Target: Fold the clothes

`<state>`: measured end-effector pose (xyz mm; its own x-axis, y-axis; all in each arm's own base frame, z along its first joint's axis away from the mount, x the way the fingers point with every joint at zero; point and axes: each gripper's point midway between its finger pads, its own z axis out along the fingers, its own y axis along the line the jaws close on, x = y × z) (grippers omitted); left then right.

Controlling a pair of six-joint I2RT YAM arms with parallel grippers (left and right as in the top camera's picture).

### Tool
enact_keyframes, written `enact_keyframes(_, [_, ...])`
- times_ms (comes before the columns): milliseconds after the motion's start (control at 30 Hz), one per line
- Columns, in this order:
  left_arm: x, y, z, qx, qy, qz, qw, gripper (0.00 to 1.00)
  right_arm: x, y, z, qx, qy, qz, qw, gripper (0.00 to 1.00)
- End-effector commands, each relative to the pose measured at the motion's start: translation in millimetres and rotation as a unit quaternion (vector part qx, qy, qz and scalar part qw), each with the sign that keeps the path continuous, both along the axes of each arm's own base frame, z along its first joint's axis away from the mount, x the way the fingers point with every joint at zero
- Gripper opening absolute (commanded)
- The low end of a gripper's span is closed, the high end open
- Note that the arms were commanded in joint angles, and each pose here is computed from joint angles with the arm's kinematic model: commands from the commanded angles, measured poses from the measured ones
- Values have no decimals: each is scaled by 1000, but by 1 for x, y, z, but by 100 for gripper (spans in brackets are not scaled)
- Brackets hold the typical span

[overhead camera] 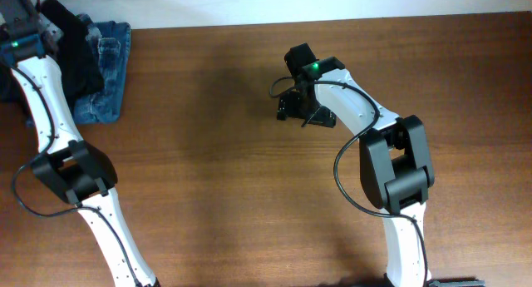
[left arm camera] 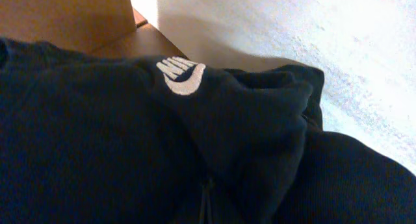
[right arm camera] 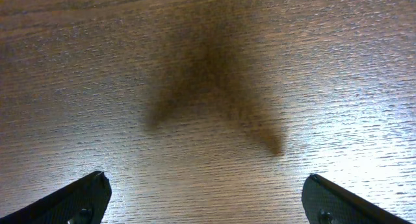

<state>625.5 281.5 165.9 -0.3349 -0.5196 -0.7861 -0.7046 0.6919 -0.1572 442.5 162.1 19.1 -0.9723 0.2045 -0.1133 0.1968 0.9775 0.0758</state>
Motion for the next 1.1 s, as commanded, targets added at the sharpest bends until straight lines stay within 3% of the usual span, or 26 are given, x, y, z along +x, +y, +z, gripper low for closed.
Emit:
enact_keyframes(0, [3, -31, -57, -37, 60, -34, 997, 1, -1, 2, 1, 2, -2, 1, 1000, 99])
enact_keyframes(333, [23, -88, -58, -28, 61, -75, 995, 1, -2, 2, 1, 2, -1, 1, 1000, 99])
enact_keyframes(733, [22, -79, -49, -13, 55, -59, 997, 1, -2, 2, 0, 0, 0, 11, 1000, 99])
enact_keyframes(1067, [23, -79, 5, 0, 10, -59, 998, 2, -2, 2, 0, 1, -2, 11, 1000, 99])
